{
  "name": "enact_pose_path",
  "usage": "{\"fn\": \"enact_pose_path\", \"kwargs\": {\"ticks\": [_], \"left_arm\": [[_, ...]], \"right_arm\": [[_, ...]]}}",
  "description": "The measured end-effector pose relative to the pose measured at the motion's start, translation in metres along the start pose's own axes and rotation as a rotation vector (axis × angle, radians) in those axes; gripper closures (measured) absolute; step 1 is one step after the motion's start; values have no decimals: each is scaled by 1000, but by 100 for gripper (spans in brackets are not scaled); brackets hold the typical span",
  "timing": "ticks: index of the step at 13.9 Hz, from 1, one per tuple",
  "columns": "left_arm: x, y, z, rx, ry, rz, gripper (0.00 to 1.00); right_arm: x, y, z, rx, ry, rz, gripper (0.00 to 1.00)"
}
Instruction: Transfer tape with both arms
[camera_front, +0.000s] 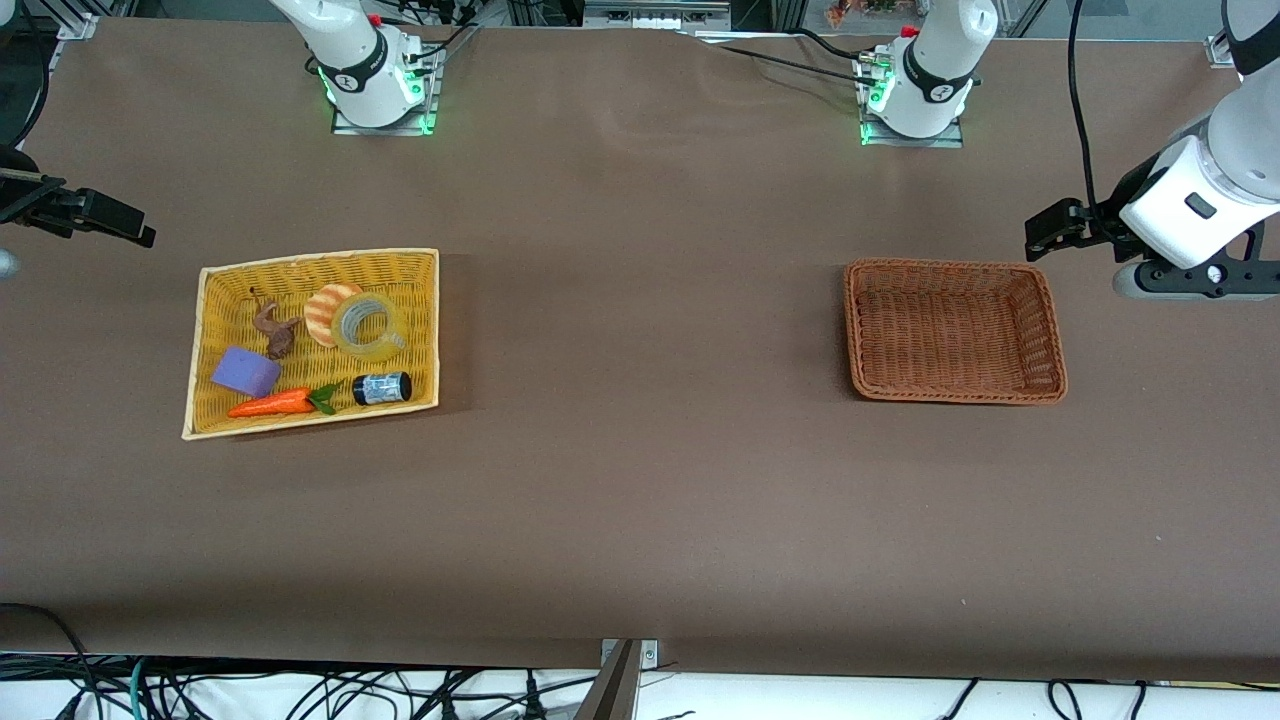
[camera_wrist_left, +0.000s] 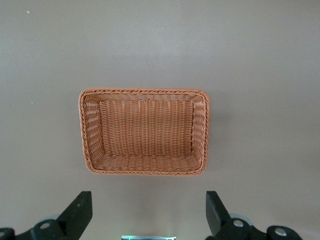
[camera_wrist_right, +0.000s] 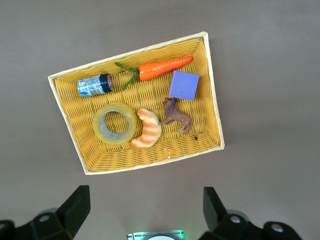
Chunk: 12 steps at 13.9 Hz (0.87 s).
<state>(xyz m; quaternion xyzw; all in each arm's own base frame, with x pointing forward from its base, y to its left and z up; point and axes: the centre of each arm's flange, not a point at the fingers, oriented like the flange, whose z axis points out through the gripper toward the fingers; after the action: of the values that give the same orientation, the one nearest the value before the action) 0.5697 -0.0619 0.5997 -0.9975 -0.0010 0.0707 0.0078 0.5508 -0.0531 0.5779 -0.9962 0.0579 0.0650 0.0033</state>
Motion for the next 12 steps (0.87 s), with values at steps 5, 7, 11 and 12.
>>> {"fn": "enact_pose_path", "kwargs": {"ticks": [5,7,11,12], "left_arm": [[0,0,0,0,0,0,0],[0,0,0,0,0,0,0],[0,0,0,0,0,0,0],[0,0,0,0,0,0,0]], "right_arm": [[1,0,1,0,-1,-1,0],[2,0,-1,0,4,-2,0],[2,0,-2,0,6,-2,0],[2,0,-2,0,6,-2,0]]}}
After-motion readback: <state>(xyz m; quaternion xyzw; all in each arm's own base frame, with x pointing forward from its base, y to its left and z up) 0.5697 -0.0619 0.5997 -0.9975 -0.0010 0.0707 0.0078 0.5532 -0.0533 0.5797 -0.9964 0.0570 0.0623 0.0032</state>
